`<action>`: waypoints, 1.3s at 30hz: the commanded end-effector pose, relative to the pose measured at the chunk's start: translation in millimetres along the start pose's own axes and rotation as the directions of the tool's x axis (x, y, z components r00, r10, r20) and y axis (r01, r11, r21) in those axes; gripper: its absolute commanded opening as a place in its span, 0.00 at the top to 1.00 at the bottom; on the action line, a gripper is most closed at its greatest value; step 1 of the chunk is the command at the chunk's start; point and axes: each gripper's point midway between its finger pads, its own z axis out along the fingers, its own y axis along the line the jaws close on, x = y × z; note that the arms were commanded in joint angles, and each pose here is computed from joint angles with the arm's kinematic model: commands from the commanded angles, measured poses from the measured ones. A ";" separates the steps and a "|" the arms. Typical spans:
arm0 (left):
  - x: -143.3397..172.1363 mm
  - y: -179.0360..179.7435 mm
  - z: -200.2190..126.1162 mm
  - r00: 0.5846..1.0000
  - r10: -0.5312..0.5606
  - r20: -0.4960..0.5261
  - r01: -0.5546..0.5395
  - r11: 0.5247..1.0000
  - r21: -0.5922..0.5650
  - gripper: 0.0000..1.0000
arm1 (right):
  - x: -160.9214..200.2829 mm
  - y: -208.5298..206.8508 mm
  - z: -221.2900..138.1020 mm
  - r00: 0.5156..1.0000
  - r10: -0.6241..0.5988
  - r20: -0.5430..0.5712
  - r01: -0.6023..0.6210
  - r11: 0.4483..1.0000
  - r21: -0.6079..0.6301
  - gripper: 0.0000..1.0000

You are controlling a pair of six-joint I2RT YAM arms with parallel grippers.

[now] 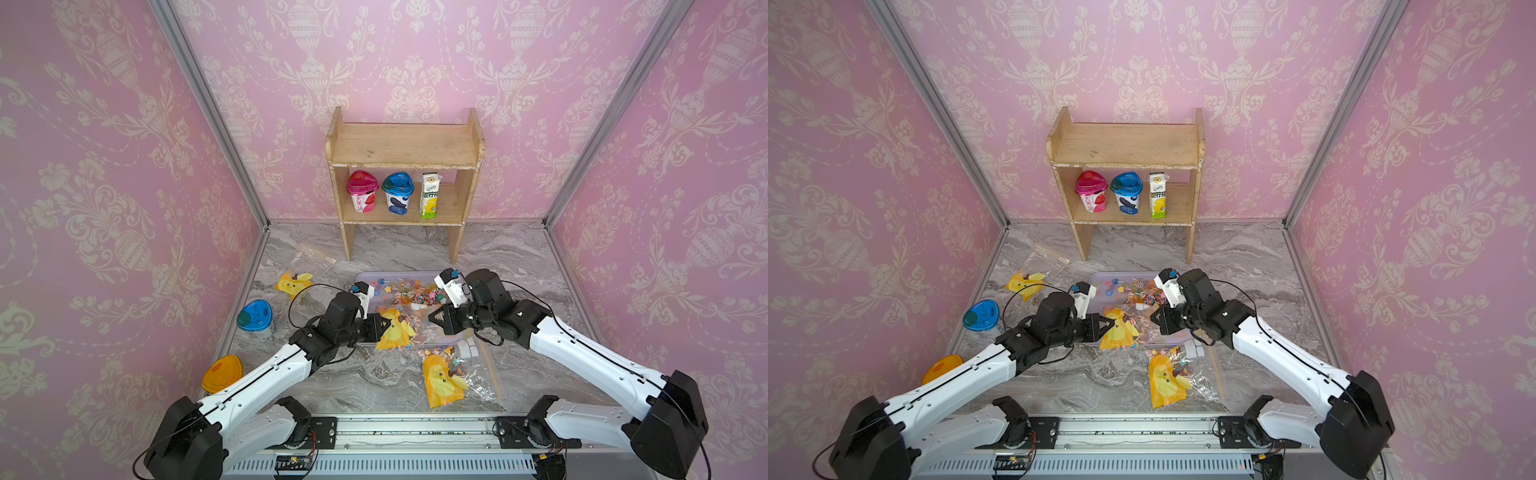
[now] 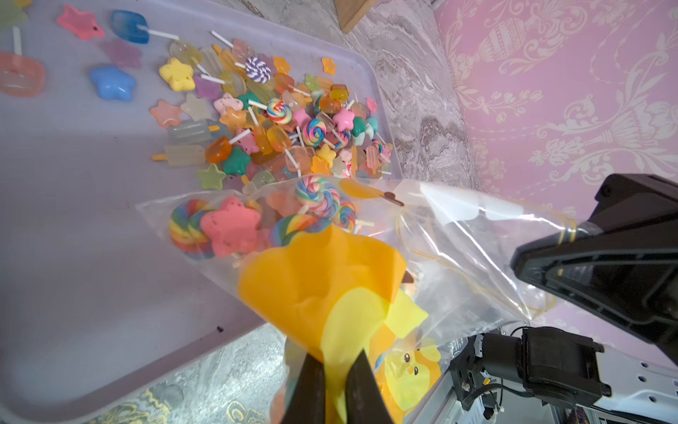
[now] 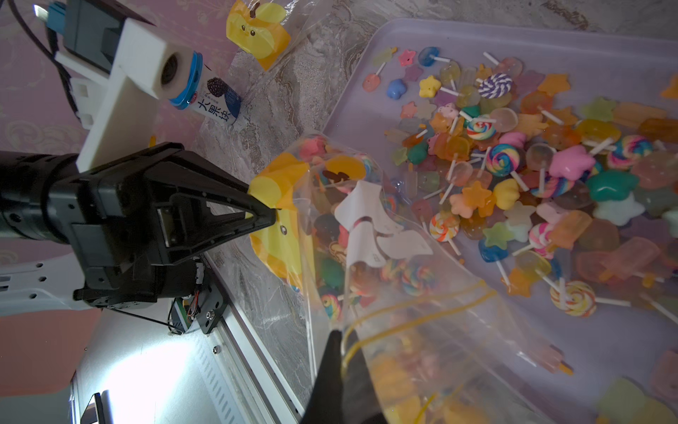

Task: Pour candies out of the ziploc bag
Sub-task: Pick up the ziploc bag from the center of the board.

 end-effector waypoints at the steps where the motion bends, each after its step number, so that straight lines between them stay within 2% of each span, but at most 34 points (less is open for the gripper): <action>1: -25.0 -15.1 -5.3 0.997 0.057 0.050 -0.058 0.998 0.037 1.00 | -9.9 -2.4 1.1 1.000 -0.026 0.010 0.026 1.000 0.009 1.00; 10: -43.7 -13.6 -0.8 0.995 0.068 0.068 -0.069 0.997 0.022 1.00 | -11.1 -18.9 13.3 1.000 -0.004 0.000 0.004 1.000 0.031 1.00; 11: -53.8 -22.4 -3.3 0.993 0.077 0.088 -0.080 0.996 0.036 1.00 | -10.8 -21.0 14.7 1.000 -0.001 -0.003 0.001 0.999 0.034 1.00; 39: -80.9 -26.2 3.0 0.988 0.122 0.095 -0.124 0.992 0.010 1.00 | -17.5 -46.7 24.2 0.999 0.041 -0.001 -0.041 0.997 0.068 1.00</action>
